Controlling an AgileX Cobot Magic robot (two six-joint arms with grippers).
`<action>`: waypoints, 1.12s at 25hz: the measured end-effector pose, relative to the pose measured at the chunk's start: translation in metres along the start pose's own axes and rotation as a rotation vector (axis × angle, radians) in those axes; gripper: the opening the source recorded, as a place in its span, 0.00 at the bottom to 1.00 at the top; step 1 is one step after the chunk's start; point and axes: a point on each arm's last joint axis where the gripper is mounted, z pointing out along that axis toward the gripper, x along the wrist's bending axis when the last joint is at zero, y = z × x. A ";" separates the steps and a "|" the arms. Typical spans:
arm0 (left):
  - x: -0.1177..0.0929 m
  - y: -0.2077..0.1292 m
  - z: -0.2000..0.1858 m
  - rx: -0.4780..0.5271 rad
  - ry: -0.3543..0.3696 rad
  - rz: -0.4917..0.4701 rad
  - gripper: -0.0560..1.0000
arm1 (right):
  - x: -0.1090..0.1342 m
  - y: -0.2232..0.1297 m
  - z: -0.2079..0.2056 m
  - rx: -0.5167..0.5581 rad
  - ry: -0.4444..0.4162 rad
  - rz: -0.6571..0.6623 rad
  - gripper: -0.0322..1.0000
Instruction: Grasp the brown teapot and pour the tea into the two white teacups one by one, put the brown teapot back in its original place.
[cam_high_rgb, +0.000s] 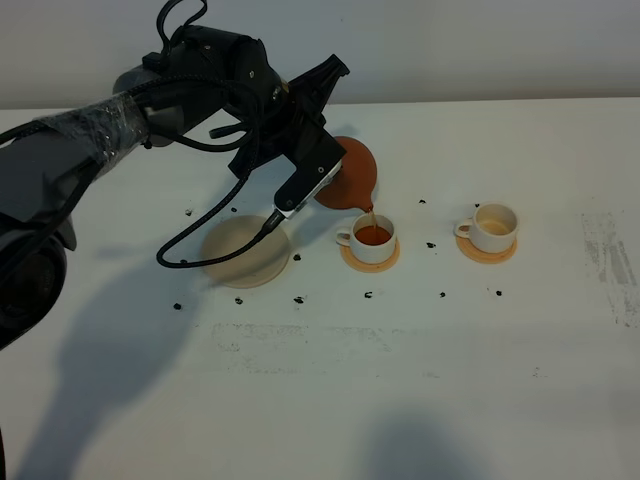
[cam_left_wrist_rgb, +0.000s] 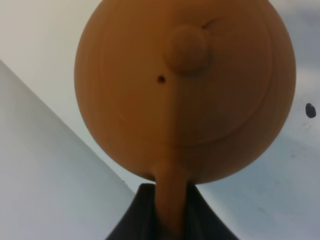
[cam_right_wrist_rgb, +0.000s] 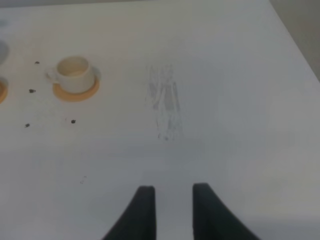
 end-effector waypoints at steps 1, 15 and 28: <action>0.000 0.000 0.000 0.000 0.000 0.000 0.12 | 0.000 0.000 0.000 0.000 0.000 0.000 0.24; 0.003 0.009 0.000 -0.008 -0.008 0.026 0.12 | 0.000 0.000 0.000 0.000 0.000 0.000 0.24; 0.003 0.010 0.000 0.007 -0.021 0.059 0.12 | 0.000 0.000 0.000 0.000 0.000 0.000 0.24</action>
